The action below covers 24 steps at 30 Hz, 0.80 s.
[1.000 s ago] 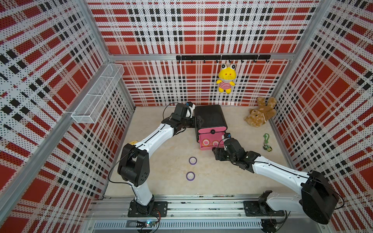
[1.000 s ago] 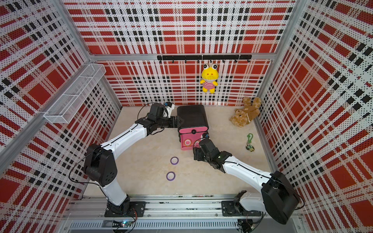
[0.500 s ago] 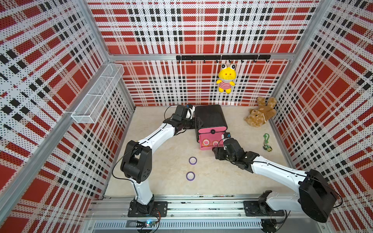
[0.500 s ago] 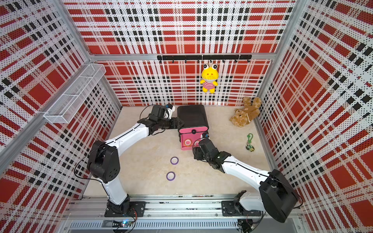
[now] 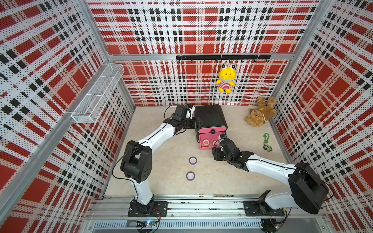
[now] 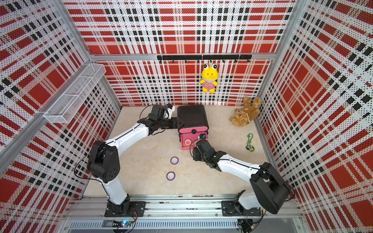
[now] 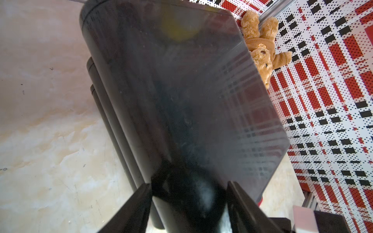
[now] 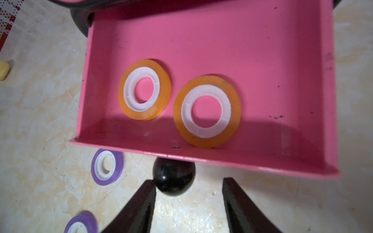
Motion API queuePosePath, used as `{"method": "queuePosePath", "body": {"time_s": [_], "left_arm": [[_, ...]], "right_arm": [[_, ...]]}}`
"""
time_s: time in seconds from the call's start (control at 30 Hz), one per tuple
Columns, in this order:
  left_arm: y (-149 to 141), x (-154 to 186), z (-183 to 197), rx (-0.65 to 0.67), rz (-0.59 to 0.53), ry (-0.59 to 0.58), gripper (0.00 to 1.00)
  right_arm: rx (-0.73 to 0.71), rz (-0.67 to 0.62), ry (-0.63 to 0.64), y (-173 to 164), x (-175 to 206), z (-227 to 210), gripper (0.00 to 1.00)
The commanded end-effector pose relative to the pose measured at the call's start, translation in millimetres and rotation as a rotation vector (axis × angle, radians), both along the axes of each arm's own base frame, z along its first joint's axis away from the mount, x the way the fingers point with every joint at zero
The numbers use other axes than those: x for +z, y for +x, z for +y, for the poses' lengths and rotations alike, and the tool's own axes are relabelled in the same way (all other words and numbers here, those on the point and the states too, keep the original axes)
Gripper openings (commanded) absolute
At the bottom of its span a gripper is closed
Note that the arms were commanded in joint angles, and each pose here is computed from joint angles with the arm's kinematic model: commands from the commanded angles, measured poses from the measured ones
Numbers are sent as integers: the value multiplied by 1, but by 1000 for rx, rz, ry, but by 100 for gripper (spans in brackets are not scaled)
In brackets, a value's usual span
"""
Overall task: Place the transparent tape into the drawer according to color
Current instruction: Close the drawer of the storage box.
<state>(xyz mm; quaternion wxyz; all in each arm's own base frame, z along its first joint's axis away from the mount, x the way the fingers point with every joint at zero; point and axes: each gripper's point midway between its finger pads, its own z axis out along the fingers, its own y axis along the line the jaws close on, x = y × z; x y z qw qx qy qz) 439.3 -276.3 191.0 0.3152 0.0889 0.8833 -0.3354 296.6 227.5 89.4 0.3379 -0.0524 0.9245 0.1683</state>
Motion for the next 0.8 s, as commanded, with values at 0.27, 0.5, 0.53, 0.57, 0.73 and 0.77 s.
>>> {"method": "queuePosePath", "body": {"time_s": [0.27, 0.5, 0.53, 0.57, 0.73, 0.77], "left_arm": [[-1, -12, 2, -15, 28, -1, 64], [-2, -12, 1, -21, 28, -5, 62], [-2, -12, 1, -20, 29, -5, 62], [-2, -12, 1, -22, 29, -5, 62], [-2, -10, 1, -26, 25, -7, 62], [-2, -10, 1, -27, 24, -8, 62]], "right_arm": [[14, -30, 17, 8, 5, 11, 55], [-8, -75, 4, 18, 16, 10, 52], [-11, -83, 8, 19, 18, 11, 52], [-14, -89, 10, 20, 20, 11, 52], [-20, -110, 22, 27, 26, 15, 51], [-19, -113, 23, 28, 27, 16, 51]]}}
